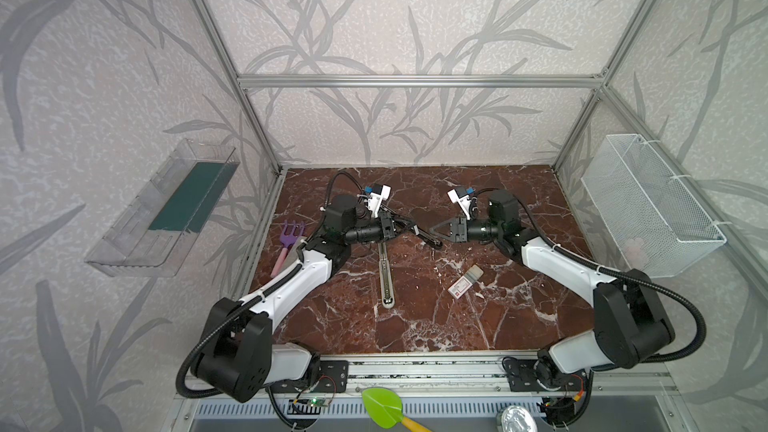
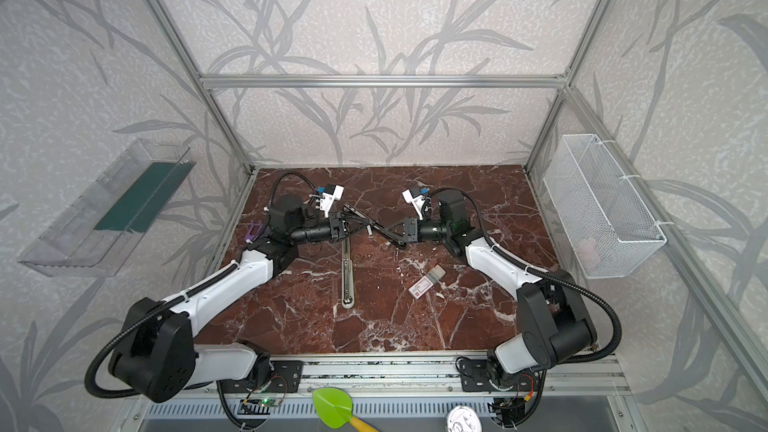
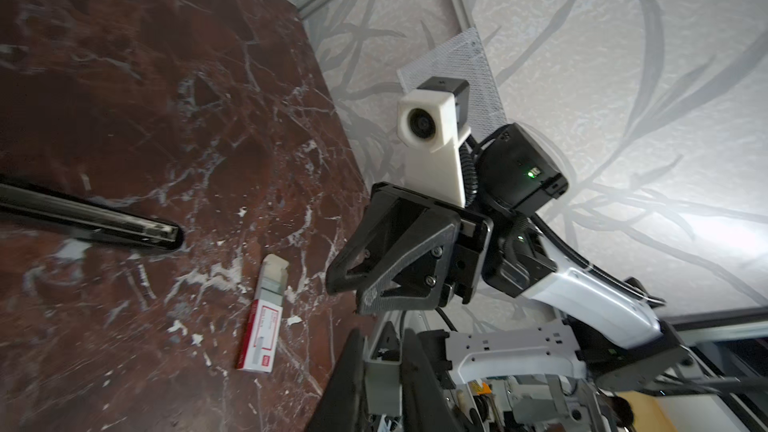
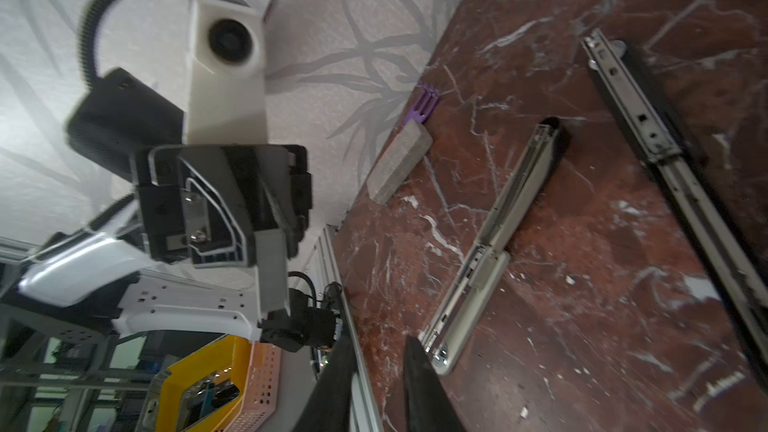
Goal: Load the staples into the stapler
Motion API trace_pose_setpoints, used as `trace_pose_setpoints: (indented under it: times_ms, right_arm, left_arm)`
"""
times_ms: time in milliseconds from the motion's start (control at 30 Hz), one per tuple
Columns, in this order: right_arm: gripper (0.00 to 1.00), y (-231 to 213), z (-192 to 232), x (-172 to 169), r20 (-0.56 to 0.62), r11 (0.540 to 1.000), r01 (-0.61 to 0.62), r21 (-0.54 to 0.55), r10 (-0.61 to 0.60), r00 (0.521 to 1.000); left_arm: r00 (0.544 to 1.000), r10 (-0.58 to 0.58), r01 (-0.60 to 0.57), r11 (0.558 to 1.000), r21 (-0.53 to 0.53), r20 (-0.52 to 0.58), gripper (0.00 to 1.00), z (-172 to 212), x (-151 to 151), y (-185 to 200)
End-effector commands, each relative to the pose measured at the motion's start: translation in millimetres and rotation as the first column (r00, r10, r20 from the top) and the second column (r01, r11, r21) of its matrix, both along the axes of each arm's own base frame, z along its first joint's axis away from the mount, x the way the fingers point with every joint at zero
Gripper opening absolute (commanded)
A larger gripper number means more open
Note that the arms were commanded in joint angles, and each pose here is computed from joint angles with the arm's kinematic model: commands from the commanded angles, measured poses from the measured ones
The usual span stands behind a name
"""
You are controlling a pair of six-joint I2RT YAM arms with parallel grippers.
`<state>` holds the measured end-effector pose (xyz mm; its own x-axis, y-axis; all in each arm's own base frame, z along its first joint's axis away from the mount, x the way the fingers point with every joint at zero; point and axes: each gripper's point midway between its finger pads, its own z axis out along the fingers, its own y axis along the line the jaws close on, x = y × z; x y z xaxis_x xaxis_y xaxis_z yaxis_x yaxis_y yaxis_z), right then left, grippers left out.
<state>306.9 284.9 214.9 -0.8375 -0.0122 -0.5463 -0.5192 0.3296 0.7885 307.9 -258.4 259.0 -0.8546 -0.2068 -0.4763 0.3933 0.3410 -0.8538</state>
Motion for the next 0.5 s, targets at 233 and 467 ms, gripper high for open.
trace_pose_setpoints:
  times_ms: [233,467]
  right_arm:
    - [0.23,-1,-75,-8,-0.001,0.923,0.024,-0.384,-0.026,1.0]
    - [0.22,8,-91,-9,-0.027,0.917,0.014,-0.399,-0.027,0.999]
  left_arm:
    - [0.943,0.296,-0.174,0.827,0.535,-0.15,0.18,-100,-6,70]
    - [0.892,0.415,-0.156,0.658,0.737,-0.181,0.18,-139,-7,89]
